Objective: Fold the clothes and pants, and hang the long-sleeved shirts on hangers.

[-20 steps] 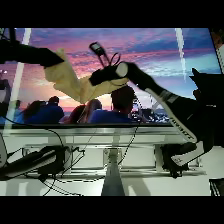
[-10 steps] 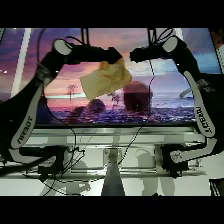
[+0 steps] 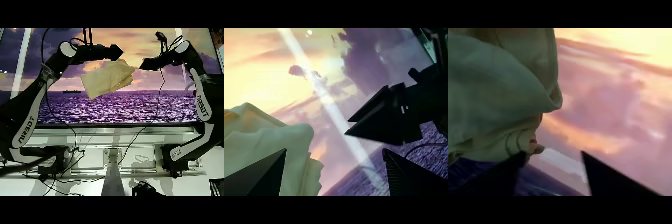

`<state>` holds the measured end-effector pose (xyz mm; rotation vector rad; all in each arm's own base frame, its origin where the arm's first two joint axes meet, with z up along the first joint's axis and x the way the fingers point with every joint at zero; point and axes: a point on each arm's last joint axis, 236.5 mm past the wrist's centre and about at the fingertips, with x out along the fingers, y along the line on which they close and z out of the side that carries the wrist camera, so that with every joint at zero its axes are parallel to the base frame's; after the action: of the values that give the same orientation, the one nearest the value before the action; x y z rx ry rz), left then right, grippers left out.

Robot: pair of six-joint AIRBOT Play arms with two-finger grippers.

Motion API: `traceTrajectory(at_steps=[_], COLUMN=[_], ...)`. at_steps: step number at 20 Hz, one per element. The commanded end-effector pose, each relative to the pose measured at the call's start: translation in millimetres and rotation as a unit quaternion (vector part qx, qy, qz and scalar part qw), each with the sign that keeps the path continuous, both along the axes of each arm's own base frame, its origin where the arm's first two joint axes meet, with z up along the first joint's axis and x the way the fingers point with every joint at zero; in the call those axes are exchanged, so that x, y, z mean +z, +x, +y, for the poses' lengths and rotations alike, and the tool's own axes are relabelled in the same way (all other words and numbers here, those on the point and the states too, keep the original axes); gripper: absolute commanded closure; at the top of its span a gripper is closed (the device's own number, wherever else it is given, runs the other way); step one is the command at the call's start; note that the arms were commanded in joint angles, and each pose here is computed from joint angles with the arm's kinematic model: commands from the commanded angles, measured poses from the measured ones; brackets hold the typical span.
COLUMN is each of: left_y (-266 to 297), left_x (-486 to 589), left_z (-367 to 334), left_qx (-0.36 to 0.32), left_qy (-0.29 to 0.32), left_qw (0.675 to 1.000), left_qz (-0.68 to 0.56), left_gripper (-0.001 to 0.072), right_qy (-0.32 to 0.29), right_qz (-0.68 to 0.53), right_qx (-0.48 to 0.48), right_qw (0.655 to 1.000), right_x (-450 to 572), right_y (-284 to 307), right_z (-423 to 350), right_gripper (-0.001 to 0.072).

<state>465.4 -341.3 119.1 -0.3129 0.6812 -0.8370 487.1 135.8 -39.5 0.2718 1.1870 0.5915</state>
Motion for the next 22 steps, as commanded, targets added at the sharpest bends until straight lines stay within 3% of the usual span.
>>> traceTrajectory(at_steps=[1,5,9,14,17,18,19,20,21,22], left_y=[-2.6,-4.1,-6.8,-11.0,-8.7,-8.0,-6.8,-6.0,-4.9,-3.3], left_x=[1.0,0.5,-0.6,-3.0,-3.0,-3.0,-2.9,-3.0,-2.8,-2.6], left_z=[6.2,5.5,4.5,3.9,7.1,8.2,9.7,10.9,12.6,16.6], left_qx=[-0.007,-0.009,-0.015,-0.023,-0.02,-0.019,-0.017,-0.016,-0.014,-0.012], left_qy=[0.002,0.002,0.003,0.005,0.005,0.005,0.005,0.005,0.005,0.005], left_qw=[1.0,1.0,1.0,1.0,1.0,1.0,1.0,1.0,1.0,1.0], left_qz=[0.007,0.009,0.012,0.019,0.019,0.019,0.019,0.019,0.019,0.02], left_gripper=[0.0009,0.001,0.001,0.001,0.001,0.001,0.0011,0.0011,0.0011,0.0013], right_qy=[0.094,0.071,0.01,0.058,0.124,0.13,0.126,0.121,0.12,0.119], right_qz=[0.058,0.052,0.066,0.162,0.193,0.196,0.189,0.174,0.157,0.142], right_qx=[-0.064,-0.037,-0.129,-0.124,-0.086,-0.081,-0.075,-0.075,-0.077,-0.08], right_qw=[0.992,0.995,0.989,0.977,0.97,0.969,0.971,0.974,0.977,0.979], right_x=[-18.7,-30.1,-54.5,-68.6,-61.6,-62.4,-65.3,-67.0,-65.8,-61.9], right_y=[10.1,2.6,16.1,-10.6,-26.4,-30.1,-32.4,-30.7,-27.2,-23.5], right_z=[30.7,64.0,55.3,69.1,113.8,127.2,140.0,150.8,160.8,166.4], right_gripper=[-0.0007,-0.0005,0.0004,0.0023,0.0027,0.0069,0.0188,0.0343,0.0568,0.0697])
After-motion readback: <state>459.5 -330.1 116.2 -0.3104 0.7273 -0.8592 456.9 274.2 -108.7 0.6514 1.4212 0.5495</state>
